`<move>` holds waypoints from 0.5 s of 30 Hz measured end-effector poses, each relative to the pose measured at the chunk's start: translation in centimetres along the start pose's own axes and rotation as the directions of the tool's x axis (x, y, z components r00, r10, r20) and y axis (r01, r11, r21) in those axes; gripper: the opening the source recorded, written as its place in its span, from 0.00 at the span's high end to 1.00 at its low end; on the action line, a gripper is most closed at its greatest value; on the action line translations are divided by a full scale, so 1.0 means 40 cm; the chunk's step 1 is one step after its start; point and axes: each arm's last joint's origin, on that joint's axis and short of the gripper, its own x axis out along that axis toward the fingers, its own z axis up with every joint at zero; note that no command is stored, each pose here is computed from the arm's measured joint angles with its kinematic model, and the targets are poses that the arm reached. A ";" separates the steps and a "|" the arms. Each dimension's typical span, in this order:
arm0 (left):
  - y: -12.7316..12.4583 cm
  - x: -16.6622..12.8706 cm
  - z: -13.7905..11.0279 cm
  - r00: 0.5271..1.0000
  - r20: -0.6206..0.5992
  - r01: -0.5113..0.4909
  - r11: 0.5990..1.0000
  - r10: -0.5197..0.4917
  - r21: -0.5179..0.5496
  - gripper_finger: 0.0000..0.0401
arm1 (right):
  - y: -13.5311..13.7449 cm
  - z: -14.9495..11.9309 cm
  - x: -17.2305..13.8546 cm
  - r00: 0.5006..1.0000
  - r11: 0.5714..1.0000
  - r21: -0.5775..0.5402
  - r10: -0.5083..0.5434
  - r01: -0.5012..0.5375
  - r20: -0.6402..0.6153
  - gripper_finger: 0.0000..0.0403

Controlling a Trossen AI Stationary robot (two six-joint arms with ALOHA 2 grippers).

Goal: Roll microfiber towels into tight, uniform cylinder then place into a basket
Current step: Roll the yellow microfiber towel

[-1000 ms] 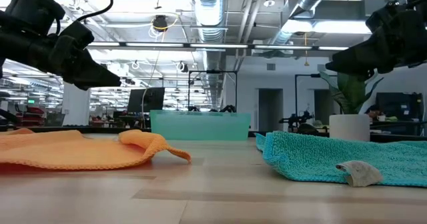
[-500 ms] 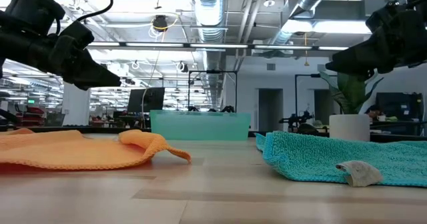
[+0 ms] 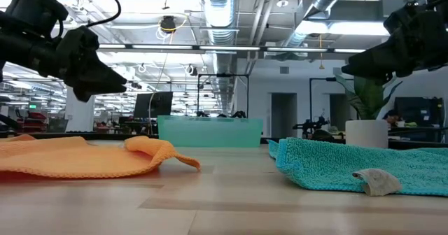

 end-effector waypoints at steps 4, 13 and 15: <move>-0.002 0.000 0.000 1.000 -0.004 0.024 0.999 -0.024 -0.022 0.61 | 0.000 0.000 0.000 1.000 1.000 0.000 0.000 0.000 0.000 0.41; -0.003 0.000 0.001 1.000 -0.003 0.030 0.996 -0.030 -0.087 0.61 | 0.000 0.000 0.000 1.000 1.000 0.000 0.000 0.000 0.000 0.41; -0.003 0.000 0.001 1.000 -0.003 0.030 0.997 -0.030 -0.077 0.61 | 0.000 0.000 0.000 1.000 1.000 0.000 0.000 0.000 0.000 0.41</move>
